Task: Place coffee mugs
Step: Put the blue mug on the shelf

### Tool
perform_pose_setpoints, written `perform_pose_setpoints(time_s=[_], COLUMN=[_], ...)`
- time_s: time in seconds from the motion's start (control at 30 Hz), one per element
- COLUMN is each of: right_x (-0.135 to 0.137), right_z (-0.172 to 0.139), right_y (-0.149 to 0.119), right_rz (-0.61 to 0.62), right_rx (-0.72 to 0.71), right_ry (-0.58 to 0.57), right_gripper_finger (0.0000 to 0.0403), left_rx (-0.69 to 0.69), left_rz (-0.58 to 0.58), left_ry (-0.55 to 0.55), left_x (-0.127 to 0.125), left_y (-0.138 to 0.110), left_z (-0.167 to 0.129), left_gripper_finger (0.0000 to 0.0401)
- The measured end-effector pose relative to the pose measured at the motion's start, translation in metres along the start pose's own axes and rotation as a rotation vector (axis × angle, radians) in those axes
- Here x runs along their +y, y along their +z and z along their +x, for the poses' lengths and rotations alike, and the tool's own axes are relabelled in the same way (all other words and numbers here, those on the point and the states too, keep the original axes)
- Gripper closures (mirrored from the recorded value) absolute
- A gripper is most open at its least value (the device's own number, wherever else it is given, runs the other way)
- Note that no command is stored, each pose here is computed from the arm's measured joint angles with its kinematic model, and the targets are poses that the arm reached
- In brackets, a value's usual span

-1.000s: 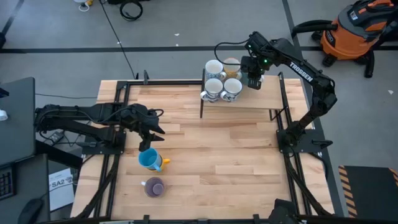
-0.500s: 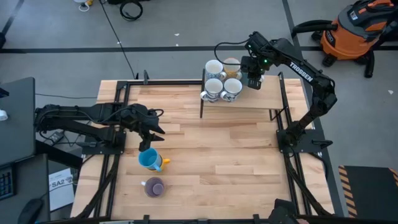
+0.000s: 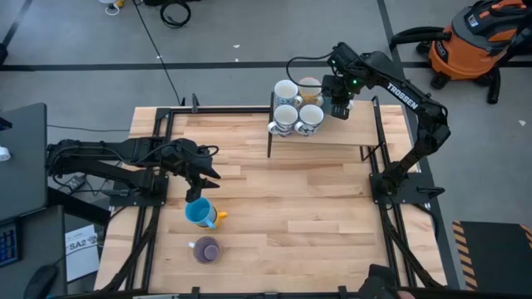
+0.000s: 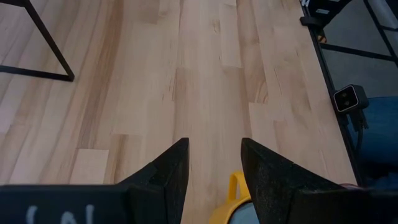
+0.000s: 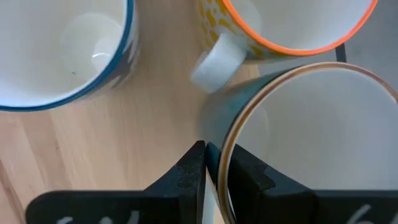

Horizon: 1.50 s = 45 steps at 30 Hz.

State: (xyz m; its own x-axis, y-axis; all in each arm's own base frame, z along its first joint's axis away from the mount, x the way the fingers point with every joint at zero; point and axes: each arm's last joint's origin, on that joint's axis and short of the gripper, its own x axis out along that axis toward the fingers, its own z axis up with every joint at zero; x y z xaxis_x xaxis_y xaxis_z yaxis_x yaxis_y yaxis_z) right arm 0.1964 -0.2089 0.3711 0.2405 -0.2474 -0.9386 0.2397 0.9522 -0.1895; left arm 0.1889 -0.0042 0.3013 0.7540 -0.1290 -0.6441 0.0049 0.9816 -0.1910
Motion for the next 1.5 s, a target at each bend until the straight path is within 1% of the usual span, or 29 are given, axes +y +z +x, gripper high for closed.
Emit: perform_pose_setpoints(time_s=[0.13,0.5,0.73,0.97,1.5], right_x=[-0.0004,-0.0004,-0.0005,-0.0006,-0.0007], right_z=[0.0,0.0001,0.0,0.0,-0.0004], right_y=[-0.0003,-0.0002,-0.0003,-0.0002,0.0003], right_rz=[0.0,0.0,0.001,0.001,0.002], right_rx=[0.009,0.008,0.011,0.011,0.008], right_ry=[-0.013,-0.012,-0.015,-0.018,-0.024], right_gripper_finger=[0.0329,0.0255,0.0224,0.0212,0.0213], left_rx=[0.0,0.0,0.0,0.0,0.0], left_rz=[0.0,-0.001,-0.001,-0.001,-0.001], left_ry=[0.0,0.0,0.0,0.0,-0.001], left_x=[-0.0001,-0.0001,-0.0001,-0.0001,-0.0001], left_y=[0.0,-0.0001,-0.0001,-0.0001,0.0], left_z=[0.0,0.0,0.0,0.0,0.0], left_gripper_finger=[0.0248,0.0248,0.0248,0.0248,0.0248])
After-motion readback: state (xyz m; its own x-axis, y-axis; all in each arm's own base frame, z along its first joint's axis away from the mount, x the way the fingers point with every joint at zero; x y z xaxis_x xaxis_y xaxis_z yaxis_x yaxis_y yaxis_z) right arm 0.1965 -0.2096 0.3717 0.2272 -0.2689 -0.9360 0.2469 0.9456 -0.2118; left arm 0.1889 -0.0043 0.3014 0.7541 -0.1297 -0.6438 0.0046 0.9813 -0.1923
